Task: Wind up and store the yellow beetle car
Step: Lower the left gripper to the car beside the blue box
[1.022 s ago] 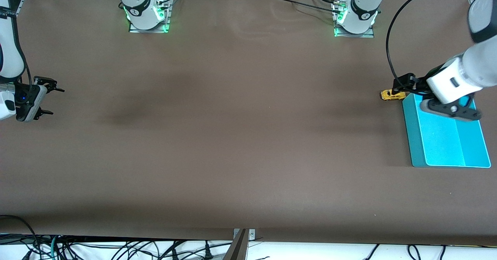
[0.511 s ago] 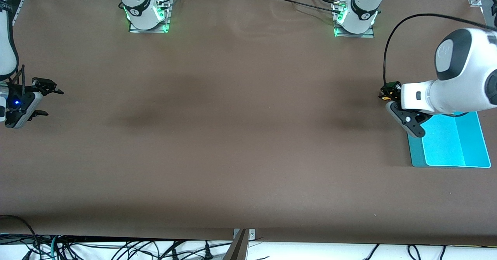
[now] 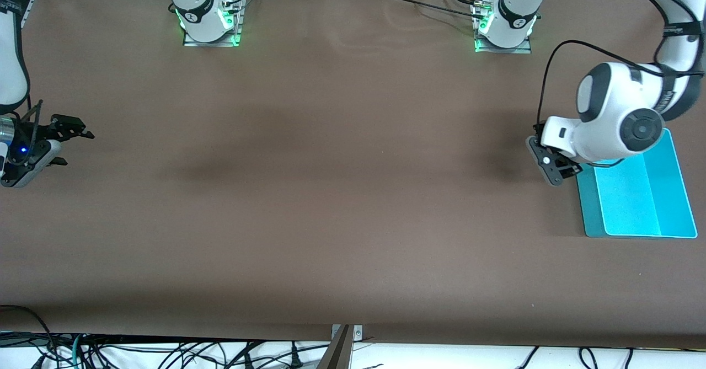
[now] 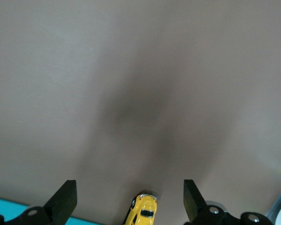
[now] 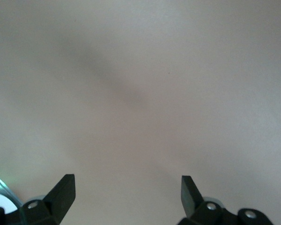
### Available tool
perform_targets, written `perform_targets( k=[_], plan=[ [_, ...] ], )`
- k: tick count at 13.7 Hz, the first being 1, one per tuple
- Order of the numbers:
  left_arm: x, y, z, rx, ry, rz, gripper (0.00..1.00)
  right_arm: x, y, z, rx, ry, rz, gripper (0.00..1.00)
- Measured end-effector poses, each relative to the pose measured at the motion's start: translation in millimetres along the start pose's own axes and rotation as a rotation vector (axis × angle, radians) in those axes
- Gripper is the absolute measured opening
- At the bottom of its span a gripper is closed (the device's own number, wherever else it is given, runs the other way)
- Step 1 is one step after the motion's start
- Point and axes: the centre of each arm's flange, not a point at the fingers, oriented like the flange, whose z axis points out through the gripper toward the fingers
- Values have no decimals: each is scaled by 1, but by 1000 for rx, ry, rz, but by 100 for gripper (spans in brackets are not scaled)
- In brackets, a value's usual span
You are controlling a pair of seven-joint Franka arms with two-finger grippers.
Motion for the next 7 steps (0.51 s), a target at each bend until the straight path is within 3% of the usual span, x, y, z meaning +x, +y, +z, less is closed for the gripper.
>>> perform_targets(
  k=[3,7],
  plan=[
    [-8,17,37,45,0,110,100,20,-30,-19,-29,9,138,100],
    [-44,24,70,78,24,297,100,63,-94,-45,-67,13,423,100]
  ],
)
